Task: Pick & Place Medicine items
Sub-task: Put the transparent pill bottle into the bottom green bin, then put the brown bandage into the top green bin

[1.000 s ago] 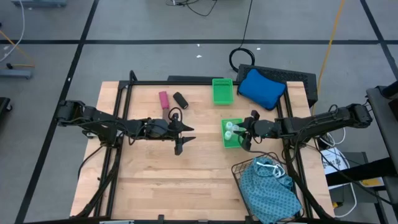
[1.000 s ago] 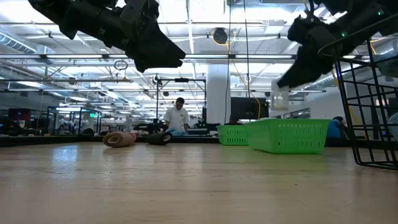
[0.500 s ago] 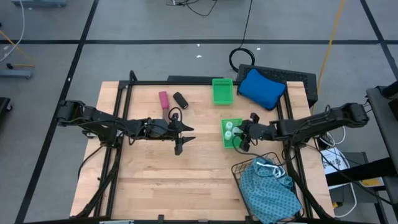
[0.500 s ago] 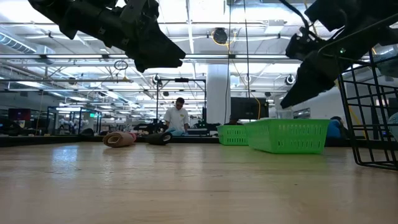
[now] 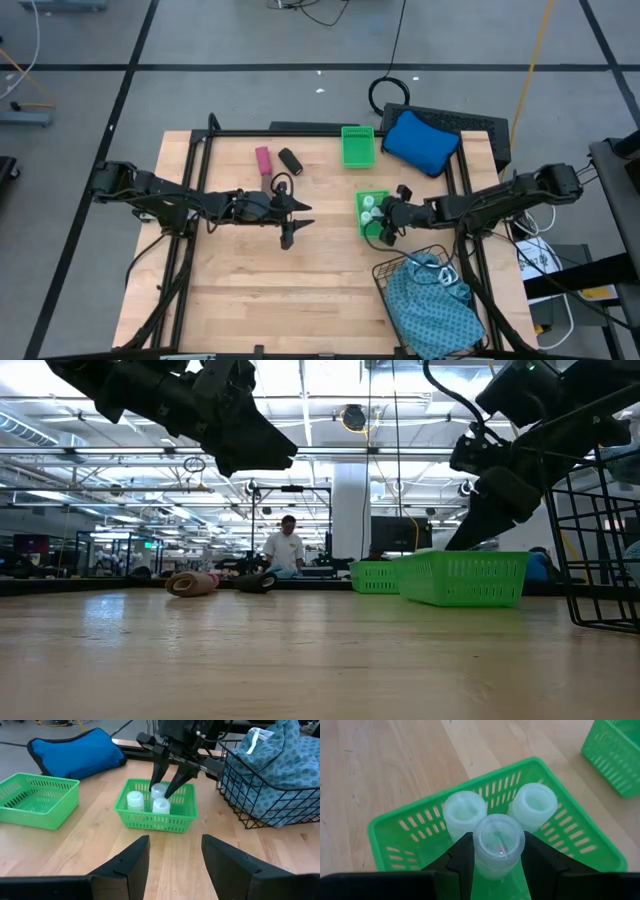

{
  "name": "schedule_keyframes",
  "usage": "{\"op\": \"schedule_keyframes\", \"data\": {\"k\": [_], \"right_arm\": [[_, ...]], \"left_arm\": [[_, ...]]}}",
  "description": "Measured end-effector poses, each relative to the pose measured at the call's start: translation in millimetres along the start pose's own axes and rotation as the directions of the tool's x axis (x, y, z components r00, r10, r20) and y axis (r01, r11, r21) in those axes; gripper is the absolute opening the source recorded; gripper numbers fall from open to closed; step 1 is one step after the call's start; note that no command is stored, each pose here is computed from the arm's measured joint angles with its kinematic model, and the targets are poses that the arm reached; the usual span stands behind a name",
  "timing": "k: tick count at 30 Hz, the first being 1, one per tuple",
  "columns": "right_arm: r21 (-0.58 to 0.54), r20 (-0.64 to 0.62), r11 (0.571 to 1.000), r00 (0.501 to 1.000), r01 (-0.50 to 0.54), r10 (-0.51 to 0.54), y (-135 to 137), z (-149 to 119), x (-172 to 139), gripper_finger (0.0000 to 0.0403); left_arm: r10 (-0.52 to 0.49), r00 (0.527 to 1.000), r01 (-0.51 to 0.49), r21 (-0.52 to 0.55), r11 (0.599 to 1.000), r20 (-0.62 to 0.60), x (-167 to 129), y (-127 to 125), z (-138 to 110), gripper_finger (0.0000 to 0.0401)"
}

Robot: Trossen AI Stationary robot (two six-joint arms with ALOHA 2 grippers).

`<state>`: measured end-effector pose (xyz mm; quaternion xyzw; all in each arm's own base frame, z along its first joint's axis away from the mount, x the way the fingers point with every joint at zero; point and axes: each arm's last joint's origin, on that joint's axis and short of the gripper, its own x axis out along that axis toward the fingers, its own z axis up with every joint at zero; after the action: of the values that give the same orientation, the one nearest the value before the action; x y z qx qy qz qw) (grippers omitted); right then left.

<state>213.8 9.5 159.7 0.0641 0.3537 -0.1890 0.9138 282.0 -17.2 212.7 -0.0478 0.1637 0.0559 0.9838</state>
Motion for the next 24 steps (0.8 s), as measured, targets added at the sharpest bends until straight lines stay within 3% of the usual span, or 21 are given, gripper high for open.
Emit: {"op": "schedule_keyframes", "data": {"k": [4, 14, 24], "right_arm": [[-0.007, -0.019, 1.0, 1.0, 0.003, -0.003, 1, -2, 3, 0.0123], [-0.008, -0.021, 1.0, 1.0, 0.002, -0.002, 1, -3, 5, 0.0241], [-0.002, 0.09, 0.999, 0.995, -0.037, 0.037, -3, 11, -17, 0.0255]], "left_arm": [[0.001, 1.0, -0.001, 0.001, 1.0, -0.004, 0, 0, 0, 0.0186], [0.0, 1.0, 0.0, 0.002, 1.0, -0.003, 0, 0, 0, 0.0186], [-0.001, 1.0, 0.001, -0.004, 1.0, -0.003, 0, 0, 0, 0.0186]]}}
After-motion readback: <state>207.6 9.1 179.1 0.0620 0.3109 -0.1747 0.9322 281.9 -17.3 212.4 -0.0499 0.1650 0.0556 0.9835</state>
